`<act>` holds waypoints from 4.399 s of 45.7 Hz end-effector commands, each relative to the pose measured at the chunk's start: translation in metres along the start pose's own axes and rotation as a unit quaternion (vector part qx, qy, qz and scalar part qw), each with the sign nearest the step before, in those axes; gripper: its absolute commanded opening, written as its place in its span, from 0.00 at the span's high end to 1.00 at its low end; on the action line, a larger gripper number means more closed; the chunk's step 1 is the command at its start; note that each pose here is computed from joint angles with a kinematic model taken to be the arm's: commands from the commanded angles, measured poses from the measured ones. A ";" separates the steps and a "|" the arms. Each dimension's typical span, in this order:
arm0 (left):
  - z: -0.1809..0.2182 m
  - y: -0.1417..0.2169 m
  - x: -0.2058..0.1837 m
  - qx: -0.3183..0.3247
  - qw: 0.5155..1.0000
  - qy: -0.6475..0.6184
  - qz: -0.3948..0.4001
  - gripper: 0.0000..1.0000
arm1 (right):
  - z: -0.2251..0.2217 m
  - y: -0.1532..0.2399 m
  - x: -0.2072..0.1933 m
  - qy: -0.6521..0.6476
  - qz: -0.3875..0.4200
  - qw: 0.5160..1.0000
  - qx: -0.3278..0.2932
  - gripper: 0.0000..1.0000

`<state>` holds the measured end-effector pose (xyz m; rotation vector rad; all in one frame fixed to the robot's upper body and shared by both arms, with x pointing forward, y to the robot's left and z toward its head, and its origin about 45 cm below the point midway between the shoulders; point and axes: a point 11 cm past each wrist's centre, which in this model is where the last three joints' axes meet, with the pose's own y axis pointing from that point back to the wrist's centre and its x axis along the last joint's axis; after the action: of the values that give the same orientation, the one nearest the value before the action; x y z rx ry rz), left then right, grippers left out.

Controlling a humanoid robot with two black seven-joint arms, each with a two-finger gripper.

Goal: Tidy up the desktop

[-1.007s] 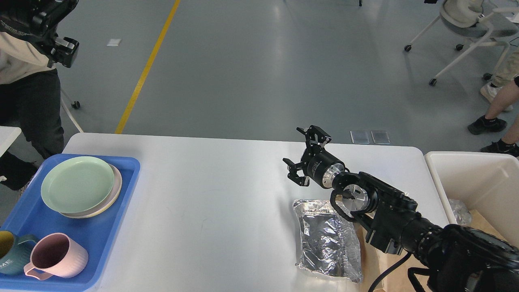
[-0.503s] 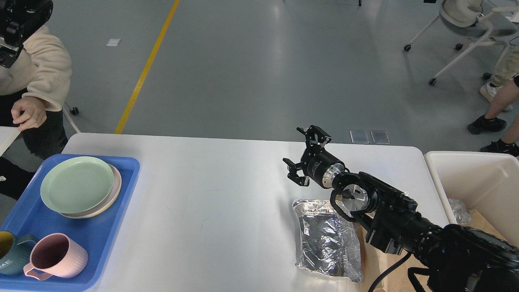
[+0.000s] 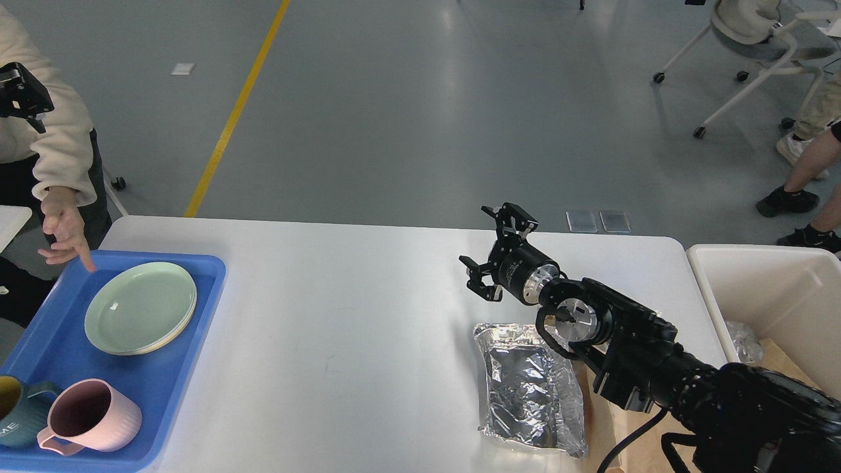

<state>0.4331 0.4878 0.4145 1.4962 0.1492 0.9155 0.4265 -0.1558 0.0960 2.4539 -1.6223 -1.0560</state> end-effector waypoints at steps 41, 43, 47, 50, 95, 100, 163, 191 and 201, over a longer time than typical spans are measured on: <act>0.049 -0.089 -0.032 -0.285 0.885 0.369 -0.015 0.04 | 0.000 0.000 0.000 0.000 0.000 1.000 0.000 0.00; 0.062 -0.092 -0.036 -0.285 0.880 0.380 -0.013 0.04 | 0.000 0.000 0.000 0.000 0.000 1.000 0.000 0.00; 0.075 -0.095 -0.038 -0.286 0.866 0.410 -0.007 0.04 | 0.000 0.000 0.000 0.000 0.001 1.000 -0.001 0.00; 0.074 -0.097 -0.037 -0.281 0.856 0.433 0.003 0.04 | 0.000 0.000 0.000 0.000 0.000 1.000 0.000 0.00; 0.087 -0.109 -0.025 -0.434 0.669 0.589 0.133 0.04 | 0.000 0.000 0.000 0.000 0.000 1.000 0.000 0.00; 0.091 -0.119 -0.038 -0.473 0.616 0.612 0.147 0.04 | 0.000 0.000 0.000 0.000 0.000 1.000 0.000 0.00; 0.061 -0.213 -0.165 -0.456 0.567 0.664 0.171 0.04 | 0.000 0.000 0.000 0.000 0.000 1.000 -0.001 0.00; 0.043 -0.212 -0.160 -0.479 0.556 0.658 0.167 0.04 | 0.000 0.000 0.000 0.000 0.000 1.000 -0.001 0.00; 0.043 -0.212 -0.160 -0.479 0.556 0.658 0.167 0.04 | 0.000 0.000 0.000 0.000 0.000 1.000 -0.001 0.00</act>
<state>0.4420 0.3967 0.1618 -0.4573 0.3640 1.8695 0.4265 -0.1558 0.0960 2.4538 -1.6216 -1.0560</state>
